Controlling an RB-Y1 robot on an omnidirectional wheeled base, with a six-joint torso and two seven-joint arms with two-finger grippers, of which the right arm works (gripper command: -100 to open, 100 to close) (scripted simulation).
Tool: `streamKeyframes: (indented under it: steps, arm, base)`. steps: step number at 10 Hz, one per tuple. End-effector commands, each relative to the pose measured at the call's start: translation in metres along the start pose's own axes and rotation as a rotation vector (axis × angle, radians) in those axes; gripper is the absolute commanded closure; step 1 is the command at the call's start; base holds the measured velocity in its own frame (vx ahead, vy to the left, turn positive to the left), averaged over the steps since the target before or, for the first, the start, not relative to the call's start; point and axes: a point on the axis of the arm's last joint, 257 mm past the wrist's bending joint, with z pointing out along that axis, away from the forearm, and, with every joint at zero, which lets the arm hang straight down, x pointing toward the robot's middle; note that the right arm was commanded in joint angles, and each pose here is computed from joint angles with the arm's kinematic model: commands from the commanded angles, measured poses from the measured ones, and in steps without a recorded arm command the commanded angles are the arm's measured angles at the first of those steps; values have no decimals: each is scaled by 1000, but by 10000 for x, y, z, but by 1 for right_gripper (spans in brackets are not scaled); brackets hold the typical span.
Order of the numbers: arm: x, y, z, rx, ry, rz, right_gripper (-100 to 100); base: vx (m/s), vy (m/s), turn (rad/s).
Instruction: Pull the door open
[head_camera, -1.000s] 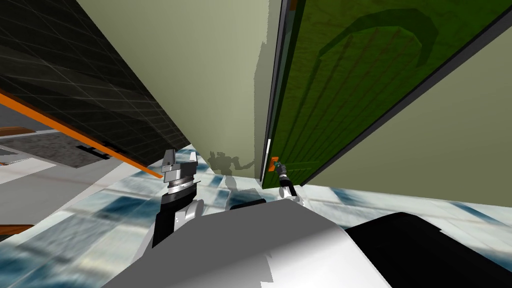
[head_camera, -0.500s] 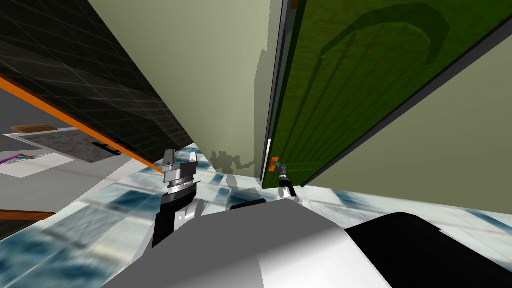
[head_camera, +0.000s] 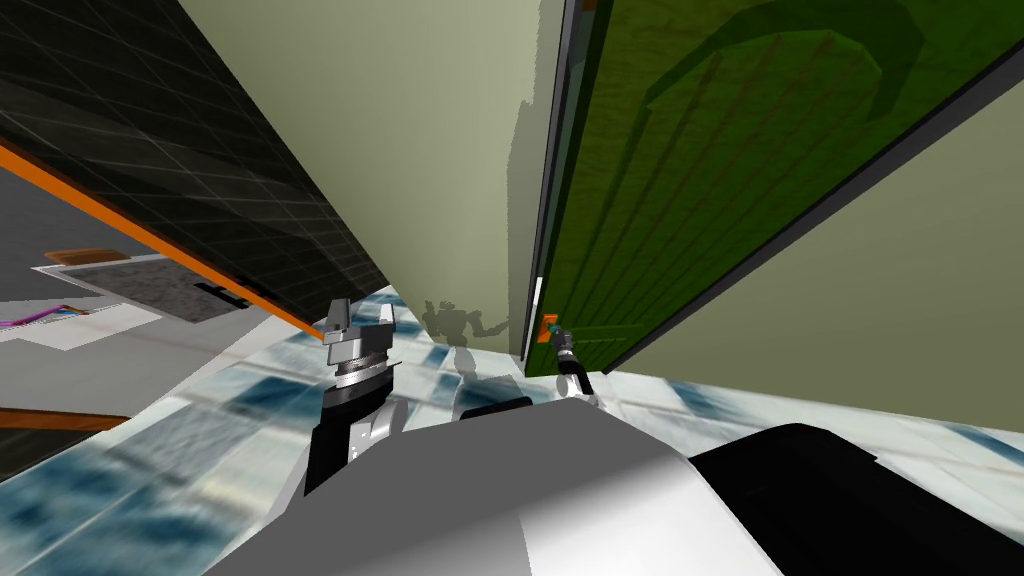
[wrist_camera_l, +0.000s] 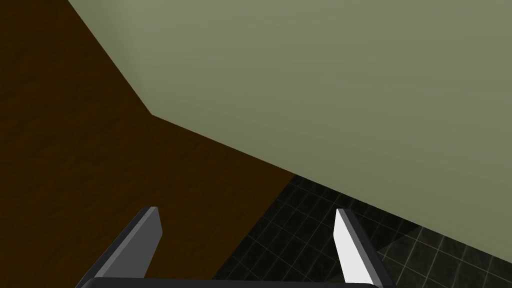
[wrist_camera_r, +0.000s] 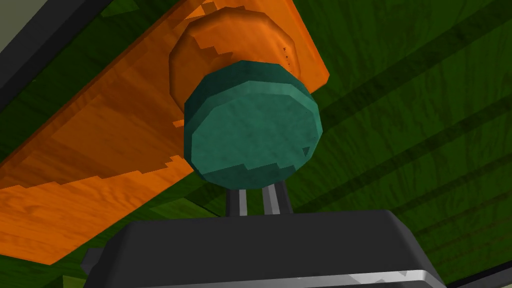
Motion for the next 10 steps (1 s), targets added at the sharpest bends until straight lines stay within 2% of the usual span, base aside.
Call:
streamKeyframes:
  steps: [1, 2, 3, 6, 8, 9, 10]
  arm:
    - [242, 2, 93, -18, 49, 34, 100]
    - [242, 2, 93, -18, 49, 34, 100]
    - [235, -14, 88, -16, 36, 100, 100]
    - [235, -14, 88, -16, 36, 100, 100]
    - [221, -50, 78, -14, 10, 233, 100]
    - [221, -50, 78, -14, 10, 233, 100]
    - [-58, -60, 18, 1, -43, 250, -100]
  base:
    - [-21, -19, 50]
    - [-18, -1, -12]
    - [-32, -19, 79]
    - [-16, -26, 25]
    - [-38, -32, 108]
    - [-60, -30, 86]
    - [-62, -25, 51]
